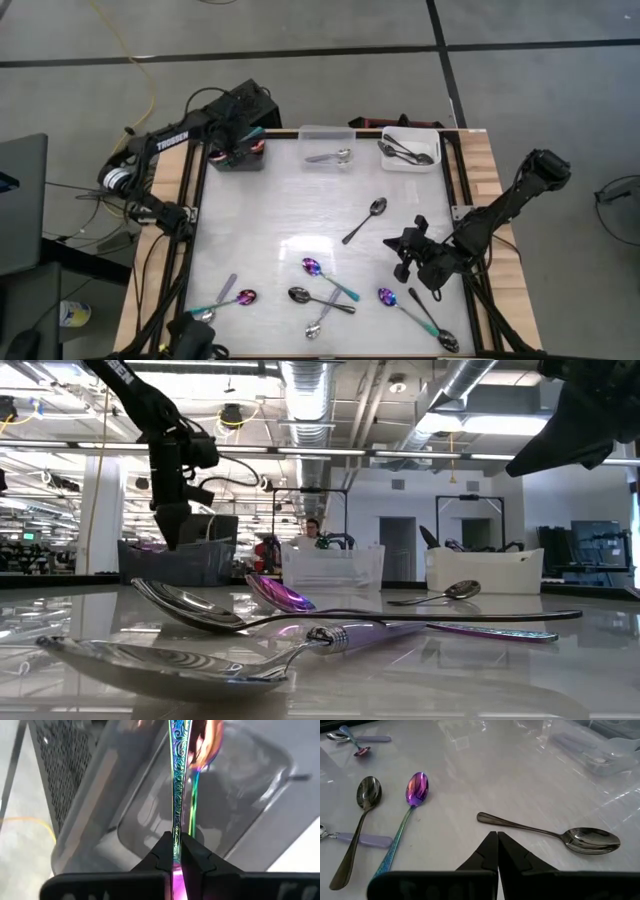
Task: Sort silverware by color (type)
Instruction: Put the blue spoon into the black bin
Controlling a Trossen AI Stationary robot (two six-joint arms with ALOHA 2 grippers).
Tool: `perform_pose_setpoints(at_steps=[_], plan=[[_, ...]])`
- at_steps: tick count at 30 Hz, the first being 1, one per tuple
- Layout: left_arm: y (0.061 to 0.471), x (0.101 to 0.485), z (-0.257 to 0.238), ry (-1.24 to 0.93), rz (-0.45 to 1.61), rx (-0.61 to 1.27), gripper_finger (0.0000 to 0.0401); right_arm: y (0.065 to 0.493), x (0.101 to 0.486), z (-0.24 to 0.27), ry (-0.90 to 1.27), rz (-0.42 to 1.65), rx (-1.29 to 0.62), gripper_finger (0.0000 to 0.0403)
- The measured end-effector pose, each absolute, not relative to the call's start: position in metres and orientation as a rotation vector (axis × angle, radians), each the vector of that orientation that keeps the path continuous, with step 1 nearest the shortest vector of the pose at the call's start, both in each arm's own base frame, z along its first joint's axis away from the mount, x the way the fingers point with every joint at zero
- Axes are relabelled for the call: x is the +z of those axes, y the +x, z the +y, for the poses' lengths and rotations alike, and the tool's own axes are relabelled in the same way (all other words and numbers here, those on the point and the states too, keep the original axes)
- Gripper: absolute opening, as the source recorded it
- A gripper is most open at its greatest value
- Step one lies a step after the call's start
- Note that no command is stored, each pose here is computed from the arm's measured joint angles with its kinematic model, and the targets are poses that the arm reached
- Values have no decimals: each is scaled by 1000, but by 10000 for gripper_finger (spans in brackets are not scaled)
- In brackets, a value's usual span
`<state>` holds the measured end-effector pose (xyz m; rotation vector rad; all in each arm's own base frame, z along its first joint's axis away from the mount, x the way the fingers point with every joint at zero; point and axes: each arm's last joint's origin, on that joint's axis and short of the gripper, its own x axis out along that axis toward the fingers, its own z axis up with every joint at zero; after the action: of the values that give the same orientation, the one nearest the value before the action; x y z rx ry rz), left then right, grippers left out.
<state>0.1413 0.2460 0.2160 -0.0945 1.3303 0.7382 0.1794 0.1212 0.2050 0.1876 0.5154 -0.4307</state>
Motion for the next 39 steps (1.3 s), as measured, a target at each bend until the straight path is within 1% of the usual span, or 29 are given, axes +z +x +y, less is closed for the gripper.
perform_pose_setpoints(at_steps=[7,9,14,19,22,24,29,31,35,39], plan=[[138,208,251,-148,1353,767,1,179,205,121,183,517,-429,25],[138,207,251,-167,1345,782,8,179,205,121,183,517,-429,25],[142,207,248,-169,1353,769,50,179,205,121,182,518,-429,25],[145,206,240,-163,1414,724,92,179,205,121,182,517,-428,25],[148,215,236,-184,1467,740,106,180,205,122,190,511,-426,25],[152,224,233,-241,1469,753,110,180,206,122,197,507,-421,25],[164,239,219,-418,1393,707,111,187,216,123,246,521,-392,25],[169,239,210,-433,1344,684,111,191,222,122,265,515,-393,25],[184,234,191,-334,1216,654,111,201,237,116,280,484,-415,25],[195,236,163,-207,1078,545,111,211,251,108,320,447,-455,25]])
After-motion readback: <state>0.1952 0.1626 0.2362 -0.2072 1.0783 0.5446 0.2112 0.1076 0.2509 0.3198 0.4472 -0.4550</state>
